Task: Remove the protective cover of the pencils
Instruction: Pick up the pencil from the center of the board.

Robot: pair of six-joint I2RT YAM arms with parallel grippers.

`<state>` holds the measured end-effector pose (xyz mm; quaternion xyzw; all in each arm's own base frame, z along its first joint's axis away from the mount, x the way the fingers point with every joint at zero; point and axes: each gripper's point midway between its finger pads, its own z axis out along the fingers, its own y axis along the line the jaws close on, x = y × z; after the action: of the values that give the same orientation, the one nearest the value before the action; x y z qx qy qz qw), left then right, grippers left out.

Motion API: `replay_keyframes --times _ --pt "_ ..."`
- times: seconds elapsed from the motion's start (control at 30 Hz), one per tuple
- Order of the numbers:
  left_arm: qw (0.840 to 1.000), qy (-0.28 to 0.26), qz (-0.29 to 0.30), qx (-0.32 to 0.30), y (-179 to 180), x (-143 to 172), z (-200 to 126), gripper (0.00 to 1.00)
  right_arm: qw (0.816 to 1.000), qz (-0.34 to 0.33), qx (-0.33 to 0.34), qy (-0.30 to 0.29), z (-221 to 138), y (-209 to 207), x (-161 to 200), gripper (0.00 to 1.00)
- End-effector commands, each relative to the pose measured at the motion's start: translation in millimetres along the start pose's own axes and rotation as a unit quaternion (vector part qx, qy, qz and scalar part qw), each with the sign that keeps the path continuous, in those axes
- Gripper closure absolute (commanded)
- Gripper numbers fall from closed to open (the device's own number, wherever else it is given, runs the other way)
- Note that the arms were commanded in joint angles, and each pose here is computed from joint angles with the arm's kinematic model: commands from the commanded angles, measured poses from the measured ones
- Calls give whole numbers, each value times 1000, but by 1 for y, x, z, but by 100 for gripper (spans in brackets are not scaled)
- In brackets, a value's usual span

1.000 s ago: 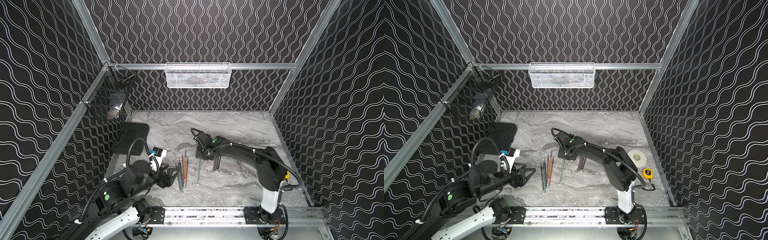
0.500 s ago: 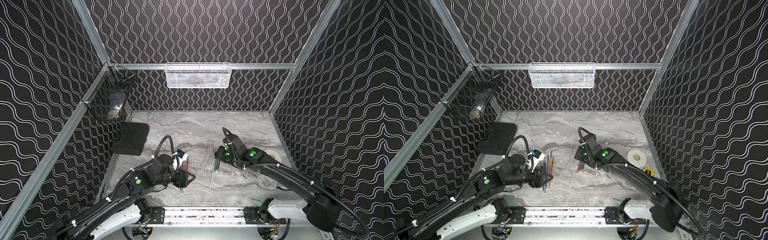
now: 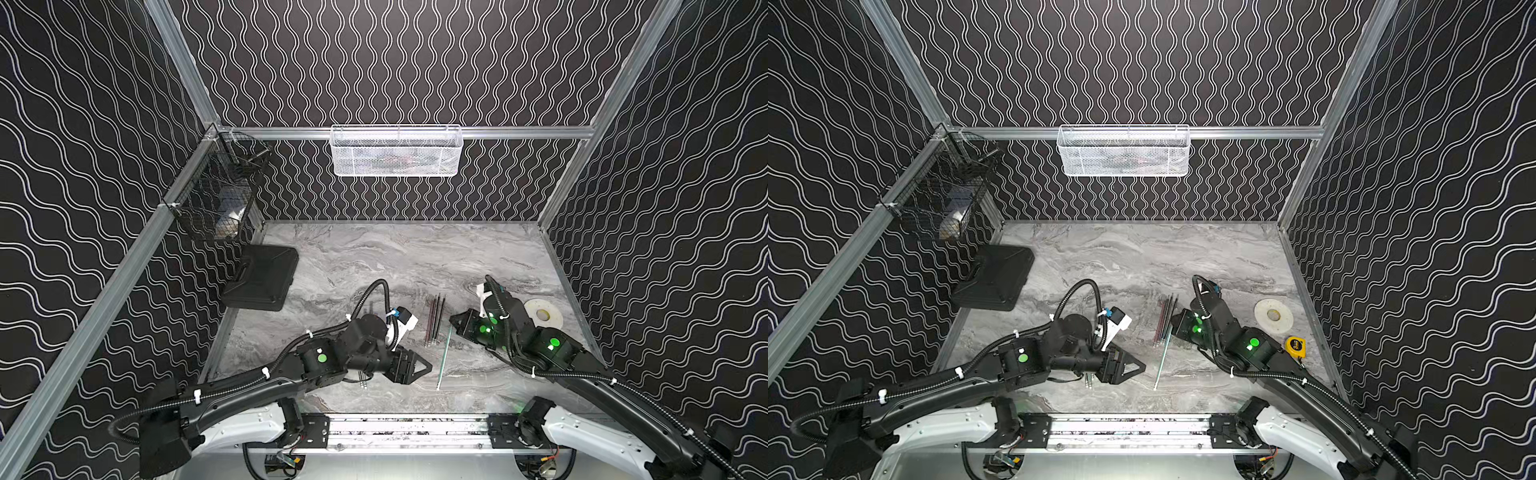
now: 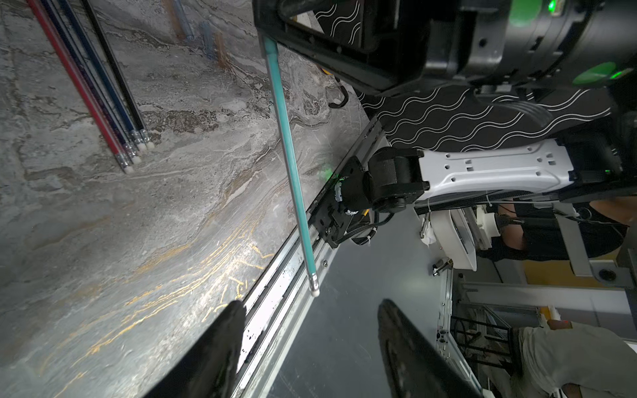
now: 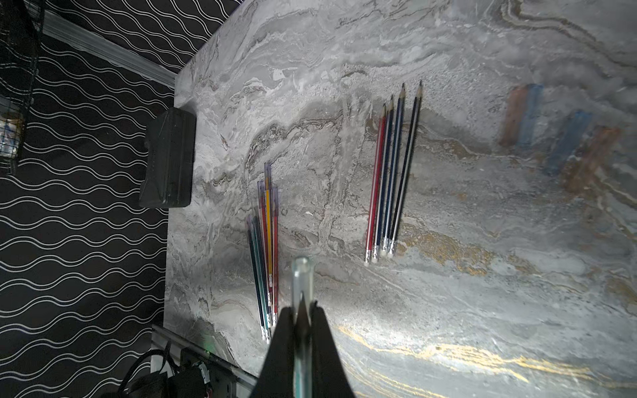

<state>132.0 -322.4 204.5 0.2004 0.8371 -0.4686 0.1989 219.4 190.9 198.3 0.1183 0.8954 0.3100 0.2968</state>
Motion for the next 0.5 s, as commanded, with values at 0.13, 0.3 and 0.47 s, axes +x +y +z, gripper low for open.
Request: replay_keyframes --times 0.13,0.3,0.47 --pt "1000 -21 13 -5 -12 -15 10 35 999 15 -35 1 -17 12 -1 96" --pt "1000 -18 8 -7 -10 -15 18 35 997 36 -69 5 -22 20 2 96" --pt "1000 -13 8 -12 -9 -13 25 35 994 52 -93 14 -18 29 5 96"
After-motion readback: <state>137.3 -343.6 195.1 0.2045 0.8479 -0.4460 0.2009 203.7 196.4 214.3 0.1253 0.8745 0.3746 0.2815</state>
